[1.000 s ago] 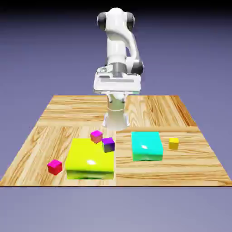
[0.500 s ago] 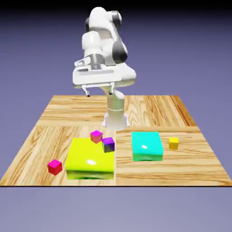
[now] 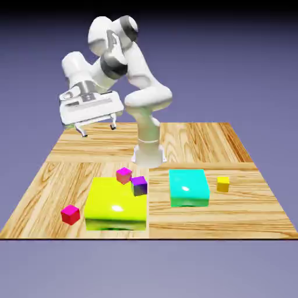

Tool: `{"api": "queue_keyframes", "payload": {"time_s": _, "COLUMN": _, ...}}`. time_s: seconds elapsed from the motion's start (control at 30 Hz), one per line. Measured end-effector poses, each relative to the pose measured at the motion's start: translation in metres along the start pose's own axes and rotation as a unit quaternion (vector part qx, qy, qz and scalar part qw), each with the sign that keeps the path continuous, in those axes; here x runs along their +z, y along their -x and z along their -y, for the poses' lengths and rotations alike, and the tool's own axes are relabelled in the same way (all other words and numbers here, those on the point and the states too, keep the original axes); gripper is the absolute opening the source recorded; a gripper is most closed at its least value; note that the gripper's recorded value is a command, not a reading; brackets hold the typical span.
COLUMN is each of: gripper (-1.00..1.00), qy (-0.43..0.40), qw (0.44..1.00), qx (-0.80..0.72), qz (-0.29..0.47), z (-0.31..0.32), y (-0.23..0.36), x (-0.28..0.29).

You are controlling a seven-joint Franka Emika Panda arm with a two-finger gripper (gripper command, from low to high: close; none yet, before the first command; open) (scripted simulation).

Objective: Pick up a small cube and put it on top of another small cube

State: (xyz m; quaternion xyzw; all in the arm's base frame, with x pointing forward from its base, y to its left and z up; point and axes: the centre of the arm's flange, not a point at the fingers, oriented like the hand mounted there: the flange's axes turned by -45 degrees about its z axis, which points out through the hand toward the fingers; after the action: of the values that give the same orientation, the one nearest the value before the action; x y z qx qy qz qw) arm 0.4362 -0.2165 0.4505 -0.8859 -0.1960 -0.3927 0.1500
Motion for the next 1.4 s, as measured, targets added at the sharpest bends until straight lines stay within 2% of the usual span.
{"api": "queue_keyframes", "payload": {"time_s": 0.7, "gripper": 0.0, "qy": -0.129, "qw": 0.987, "qx": -0.085, "qz": -0.037, "z": -0.123, "y": 0.153, "x": 0.065}}
{"api": "queue_keyframes", "payload": {"time_s": 1.37, "gripper": 0.0, "qy": -0.178, "qw": 0.962, "qx": -0.201, "qz": -0.048, "z": -0.182, "y": 0.321, "x": 0.095}}
{"api": "queue_keyframes", "payload": {"time_s": 1.4, "gripper": 0.0, "qy": -0.179, "qw": 0.962, "qx": -0.2, "qz": -0.046, "z": -0.179, "y": 0.326, "x": 0.109}}
